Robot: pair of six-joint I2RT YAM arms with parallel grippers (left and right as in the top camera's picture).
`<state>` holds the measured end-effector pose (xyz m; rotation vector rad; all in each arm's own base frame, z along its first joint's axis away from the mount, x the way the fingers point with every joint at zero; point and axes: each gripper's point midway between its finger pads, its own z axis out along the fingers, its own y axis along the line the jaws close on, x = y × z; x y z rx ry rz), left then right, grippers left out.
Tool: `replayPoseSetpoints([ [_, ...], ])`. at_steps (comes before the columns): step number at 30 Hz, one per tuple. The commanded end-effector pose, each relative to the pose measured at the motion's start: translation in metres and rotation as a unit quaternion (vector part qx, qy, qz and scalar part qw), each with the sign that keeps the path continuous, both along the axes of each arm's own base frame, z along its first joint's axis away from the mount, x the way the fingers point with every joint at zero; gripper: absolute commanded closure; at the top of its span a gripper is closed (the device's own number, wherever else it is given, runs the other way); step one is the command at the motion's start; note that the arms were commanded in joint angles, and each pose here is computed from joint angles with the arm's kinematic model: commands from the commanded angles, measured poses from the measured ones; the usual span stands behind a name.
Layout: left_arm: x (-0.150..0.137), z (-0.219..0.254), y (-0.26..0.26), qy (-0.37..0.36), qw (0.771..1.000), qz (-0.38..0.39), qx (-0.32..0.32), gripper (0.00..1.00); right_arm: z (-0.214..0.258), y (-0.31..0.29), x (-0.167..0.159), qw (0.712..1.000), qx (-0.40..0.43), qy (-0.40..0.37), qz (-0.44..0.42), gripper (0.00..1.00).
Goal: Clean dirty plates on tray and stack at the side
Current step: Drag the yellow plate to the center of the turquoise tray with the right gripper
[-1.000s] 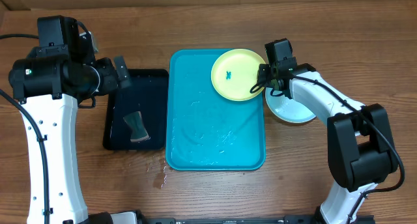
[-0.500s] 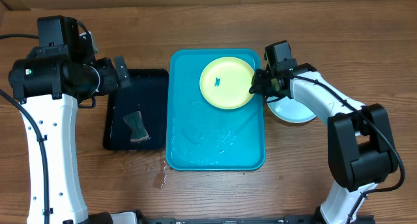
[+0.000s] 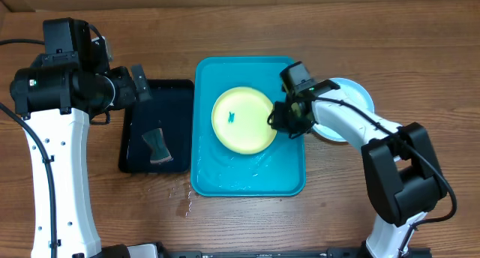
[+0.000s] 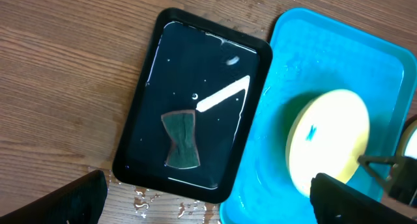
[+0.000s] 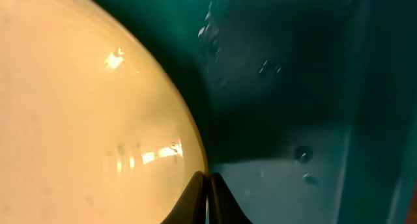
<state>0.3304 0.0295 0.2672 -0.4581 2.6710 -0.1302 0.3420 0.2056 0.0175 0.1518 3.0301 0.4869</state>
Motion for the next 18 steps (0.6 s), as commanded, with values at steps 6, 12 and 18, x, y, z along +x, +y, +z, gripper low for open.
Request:
replayPoseSetpoints([
  [6, 0.002, 0.002, 0.003, -0.004, 1.000, -0.003, 0.005, 0.00, 0.006, 0.003, -0.003, 1.000, -0.001, 0.006, 0.005, 0.96],
  [12, 0.002, 0.002, 0.003, -0.004, 1.000, -0.003, 0.005, 0.00, 0.031, 0.009, 0.010, 1.000, 0.005, -0.008, 0.005, 0.60],
  [18, 0.002, 0.002, 0.003, -0.004, 1.000, -0.003, 0.005, 0.00, 0.047, 0.012, 0.016, 1.000, 0.007, -0.013, 0.004, 0.49],
])
